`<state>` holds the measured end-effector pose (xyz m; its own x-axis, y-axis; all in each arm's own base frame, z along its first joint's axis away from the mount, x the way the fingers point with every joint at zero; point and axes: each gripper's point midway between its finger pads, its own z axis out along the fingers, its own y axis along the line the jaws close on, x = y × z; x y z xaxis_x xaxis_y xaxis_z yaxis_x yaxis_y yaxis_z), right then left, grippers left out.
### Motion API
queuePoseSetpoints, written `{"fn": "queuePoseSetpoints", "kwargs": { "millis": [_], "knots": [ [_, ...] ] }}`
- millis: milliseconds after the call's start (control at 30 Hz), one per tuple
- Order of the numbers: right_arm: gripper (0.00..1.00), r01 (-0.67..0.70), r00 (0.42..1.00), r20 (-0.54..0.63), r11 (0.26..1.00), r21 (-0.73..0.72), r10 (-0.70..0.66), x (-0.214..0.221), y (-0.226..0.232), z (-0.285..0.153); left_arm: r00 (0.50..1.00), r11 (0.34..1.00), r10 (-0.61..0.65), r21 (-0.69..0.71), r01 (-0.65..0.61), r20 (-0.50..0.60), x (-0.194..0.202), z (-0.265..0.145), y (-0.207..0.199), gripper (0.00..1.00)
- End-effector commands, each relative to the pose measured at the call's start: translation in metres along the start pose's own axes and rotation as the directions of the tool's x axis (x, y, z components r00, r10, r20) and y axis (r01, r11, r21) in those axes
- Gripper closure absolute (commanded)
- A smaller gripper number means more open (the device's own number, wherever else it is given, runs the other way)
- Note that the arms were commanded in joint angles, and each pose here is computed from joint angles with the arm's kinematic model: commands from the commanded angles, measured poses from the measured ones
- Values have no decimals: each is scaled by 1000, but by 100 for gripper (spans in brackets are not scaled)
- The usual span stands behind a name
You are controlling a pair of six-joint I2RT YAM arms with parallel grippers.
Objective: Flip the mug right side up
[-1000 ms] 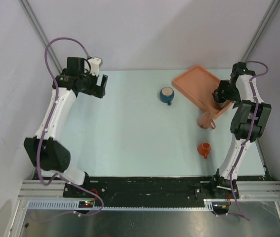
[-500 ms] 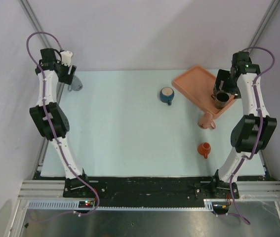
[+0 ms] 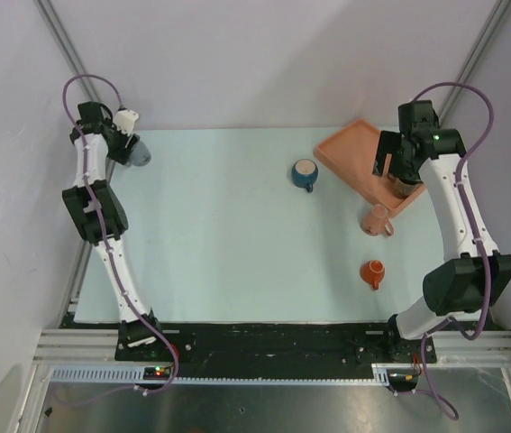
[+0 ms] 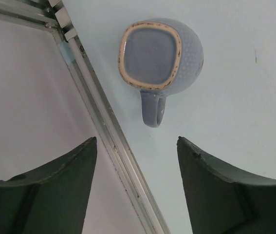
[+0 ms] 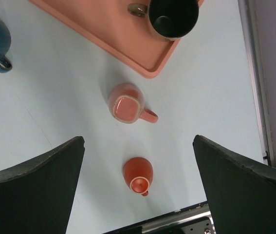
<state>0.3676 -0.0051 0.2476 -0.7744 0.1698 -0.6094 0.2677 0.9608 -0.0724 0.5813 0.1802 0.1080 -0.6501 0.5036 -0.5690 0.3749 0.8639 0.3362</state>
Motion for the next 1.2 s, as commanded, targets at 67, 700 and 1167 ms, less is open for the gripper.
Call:
{"fn": "queuePoseSetpoints", "kwargs": {
  "millis": [67,700,1167],
  "knots": [
    [1,-57,997,49,998,26,56,-1,-7,-26,993,993,119,23,-120,27,0,15,2,34],
    [1,-75,997,24,978,197,72,22,-45,-60,938,939,343,25,-344,43,-4,53,2,67],
    [1,-18,999,43,989,150,11,12,-21,-66,967,976,158,116,-183,200,-45,5,-29,100]
  ]
}}
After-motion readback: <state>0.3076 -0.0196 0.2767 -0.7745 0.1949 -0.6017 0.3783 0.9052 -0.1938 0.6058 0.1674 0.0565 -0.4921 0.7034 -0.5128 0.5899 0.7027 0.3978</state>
